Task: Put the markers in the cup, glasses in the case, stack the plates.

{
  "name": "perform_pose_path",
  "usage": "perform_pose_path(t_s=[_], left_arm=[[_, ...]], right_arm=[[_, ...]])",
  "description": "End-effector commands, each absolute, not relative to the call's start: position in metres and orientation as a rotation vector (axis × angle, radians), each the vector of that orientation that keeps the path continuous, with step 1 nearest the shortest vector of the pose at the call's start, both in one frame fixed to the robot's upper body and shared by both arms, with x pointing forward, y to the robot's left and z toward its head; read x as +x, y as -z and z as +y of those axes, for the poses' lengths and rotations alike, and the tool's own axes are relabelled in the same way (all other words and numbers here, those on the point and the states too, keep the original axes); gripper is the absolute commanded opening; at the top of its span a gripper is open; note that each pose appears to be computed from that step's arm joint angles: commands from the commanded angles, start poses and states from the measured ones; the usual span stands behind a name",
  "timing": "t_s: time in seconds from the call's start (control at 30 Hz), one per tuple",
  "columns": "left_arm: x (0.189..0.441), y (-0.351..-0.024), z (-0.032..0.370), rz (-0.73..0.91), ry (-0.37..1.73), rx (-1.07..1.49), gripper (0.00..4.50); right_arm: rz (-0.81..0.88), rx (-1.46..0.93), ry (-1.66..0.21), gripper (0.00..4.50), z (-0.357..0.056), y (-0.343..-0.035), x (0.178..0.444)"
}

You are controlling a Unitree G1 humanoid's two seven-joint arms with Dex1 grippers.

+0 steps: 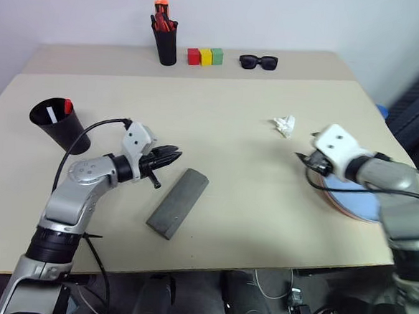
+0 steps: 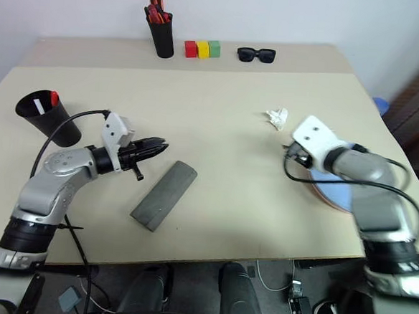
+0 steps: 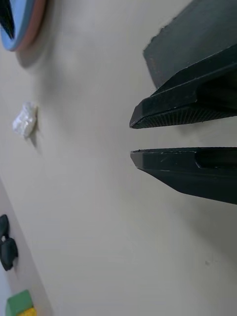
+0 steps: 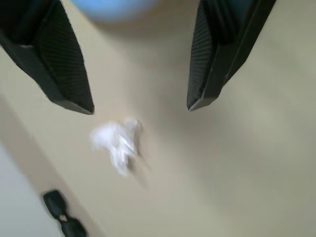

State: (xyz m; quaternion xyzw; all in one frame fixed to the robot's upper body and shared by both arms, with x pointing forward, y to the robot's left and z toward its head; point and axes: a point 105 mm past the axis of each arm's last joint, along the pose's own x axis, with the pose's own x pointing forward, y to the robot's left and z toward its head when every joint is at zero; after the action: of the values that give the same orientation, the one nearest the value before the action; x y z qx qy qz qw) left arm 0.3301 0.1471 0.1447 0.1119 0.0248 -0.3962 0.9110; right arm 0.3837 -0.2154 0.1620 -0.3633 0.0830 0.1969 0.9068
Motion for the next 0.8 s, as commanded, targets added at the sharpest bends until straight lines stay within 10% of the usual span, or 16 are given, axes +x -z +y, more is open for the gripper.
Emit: perform_pose_path(t_s=[0.03,0.33,0.53,0.8], left_arm=[[0.324,-0.163,0.155,-0.015,0.770,0.254,0.63],[0.314,-0.163,0.165,-0.013,0.707,0.254,0.63],[0.312,-0.161,0.166,-0.007,0.694,0.247,0.63],[0.321,-0.158,0.161,-0.003,0.710,0.230,0.63]], right_arm=[[0.159,-0.764,-0.271,3.02,-0.224,-0.158,0.420],[0.185,-0.741,-0.146,3.02,-0.225,-0.141,0.461],[0.122,-0.753,-0.140,0.20,-0.224,-0.154,0.462],[0.031,-0.831,-0.150,0.04,-0.257,-0.194,0.417]])
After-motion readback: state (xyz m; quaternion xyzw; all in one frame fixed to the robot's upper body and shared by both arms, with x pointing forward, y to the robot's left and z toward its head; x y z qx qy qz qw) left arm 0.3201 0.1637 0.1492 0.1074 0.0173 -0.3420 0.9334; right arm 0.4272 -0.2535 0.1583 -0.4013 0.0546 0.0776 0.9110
